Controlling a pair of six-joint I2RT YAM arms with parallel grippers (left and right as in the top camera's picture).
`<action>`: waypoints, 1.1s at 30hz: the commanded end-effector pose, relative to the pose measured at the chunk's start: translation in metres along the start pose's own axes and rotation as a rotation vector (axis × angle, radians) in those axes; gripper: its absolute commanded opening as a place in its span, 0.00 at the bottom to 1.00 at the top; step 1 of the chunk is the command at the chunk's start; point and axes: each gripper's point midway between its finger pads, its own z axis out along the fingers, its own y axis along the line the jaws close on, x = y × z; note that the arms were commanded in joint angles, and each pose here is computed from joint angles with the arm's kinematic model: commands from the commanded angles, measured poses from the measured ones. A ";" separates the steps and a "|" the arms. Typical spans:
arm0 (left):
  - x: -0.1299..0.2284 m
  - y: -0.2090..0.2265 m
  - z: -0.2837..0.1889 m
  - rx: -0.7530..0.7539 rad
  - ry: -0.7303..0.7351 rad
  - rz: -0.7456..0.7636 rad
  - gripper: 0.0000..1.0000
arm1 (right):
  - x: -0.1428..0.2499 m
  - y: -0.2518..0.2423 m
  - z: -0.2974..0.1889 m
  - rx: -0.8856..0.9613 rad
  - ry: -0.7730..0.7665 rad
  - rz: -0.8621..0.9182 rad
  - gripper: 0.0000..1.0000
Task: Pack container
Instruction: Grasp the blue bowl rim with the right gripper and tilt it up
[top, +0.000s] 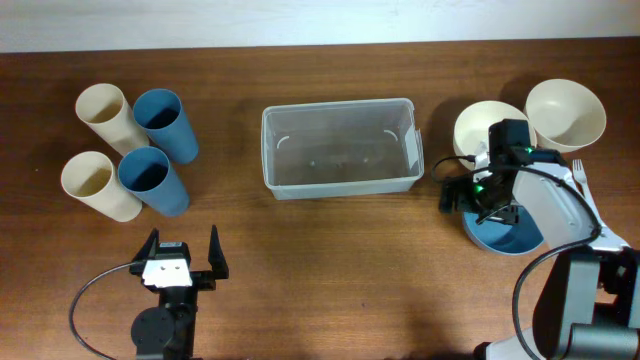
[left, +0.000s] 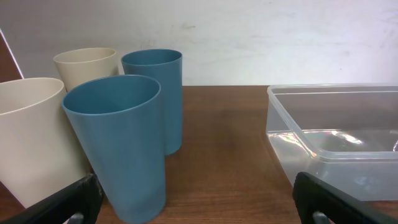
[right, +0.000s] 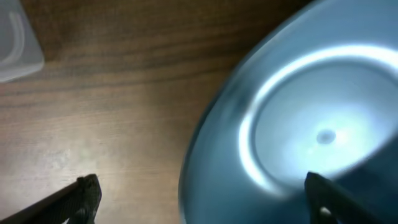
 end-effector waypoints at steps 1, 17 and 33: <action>0.000 -0.001 0.000 0.006 -0.003 0.015 1.00 | -0.018 0.001 -0.028 0.000 -0.040 0.016 0.99; 0.000 -0.001 0.000 0.006 -0.003 0.015 0.99 | 0.010 -0.101 -0.153 0.154 -0.239 0.571 0.99; 0.000 -0.001 0.000 0.006 -0.003 0.015 1.00 | 0.048 -0.113 -0.035 -0.005 -0.149 0.720 0.99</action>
